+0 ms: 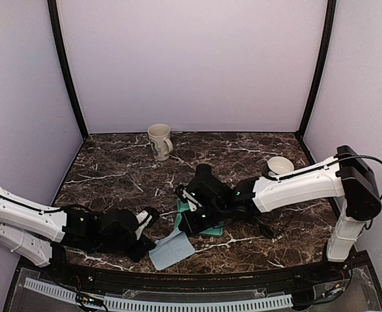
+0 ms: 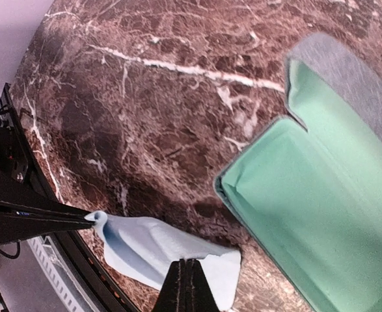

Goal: Organize the sunglasses
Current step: Fold the glasses cleaning cloth at the center of the board.

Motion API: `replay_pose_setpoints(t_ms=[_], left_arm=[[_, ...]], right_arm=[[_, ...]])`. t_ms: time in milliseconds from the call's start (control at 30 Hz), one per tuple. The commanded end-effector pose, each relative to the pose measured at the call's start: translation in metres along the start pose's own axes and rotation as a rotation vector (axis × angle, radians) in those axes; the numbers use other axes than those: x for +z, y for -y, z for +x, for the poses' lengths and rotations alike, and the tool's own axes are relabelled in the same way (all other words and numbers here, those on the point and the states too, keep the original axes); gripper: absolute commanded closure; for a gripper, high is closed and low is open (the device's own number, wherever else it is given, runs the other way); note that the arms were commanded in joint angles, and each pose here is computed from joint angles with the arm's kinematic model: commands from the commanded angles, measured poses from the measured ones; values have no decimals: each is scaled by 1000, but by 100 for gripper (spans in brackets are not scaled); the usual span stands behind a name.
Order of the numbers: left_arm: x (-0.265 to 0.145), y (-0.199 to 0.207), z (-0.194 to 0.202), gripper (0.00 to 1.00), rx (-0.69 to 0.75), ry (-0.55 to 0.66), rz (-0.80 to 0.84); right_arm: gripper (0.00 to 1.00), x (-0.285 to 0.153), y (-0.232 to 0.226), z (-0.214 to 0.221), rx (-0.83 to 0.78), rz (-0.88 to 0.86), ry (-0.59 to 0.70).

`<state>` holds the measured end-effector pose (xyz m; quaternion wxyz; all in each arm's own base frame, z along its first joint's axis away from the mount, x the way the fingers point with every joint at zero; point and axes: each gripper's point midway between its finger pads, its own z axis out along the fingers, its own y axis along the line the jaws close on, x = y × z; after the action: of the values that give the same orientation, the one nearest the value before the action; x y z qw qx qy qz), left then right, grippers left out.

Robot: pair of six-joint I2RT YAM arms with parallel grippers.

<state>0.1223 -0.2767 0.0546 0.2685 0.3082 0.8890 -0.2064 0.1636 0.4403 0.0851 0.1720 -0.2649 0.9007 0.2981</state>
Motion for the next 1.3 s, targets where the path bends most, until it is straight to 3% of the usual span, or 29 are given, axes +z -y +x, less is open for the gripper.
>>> replay_pose_setpoints(t_ms=[0,700,1267], left_arm=[[-1,18,-2,100,31,-8,98],[11,39,40,97,155,-169,173],[17,41,46,94,175,-197,169]], right_arm=[[100,-7,6,13,30,-9,-3],[100,5,10,45,63,-2,-49],[100,15,13,64,72,15,-93]])
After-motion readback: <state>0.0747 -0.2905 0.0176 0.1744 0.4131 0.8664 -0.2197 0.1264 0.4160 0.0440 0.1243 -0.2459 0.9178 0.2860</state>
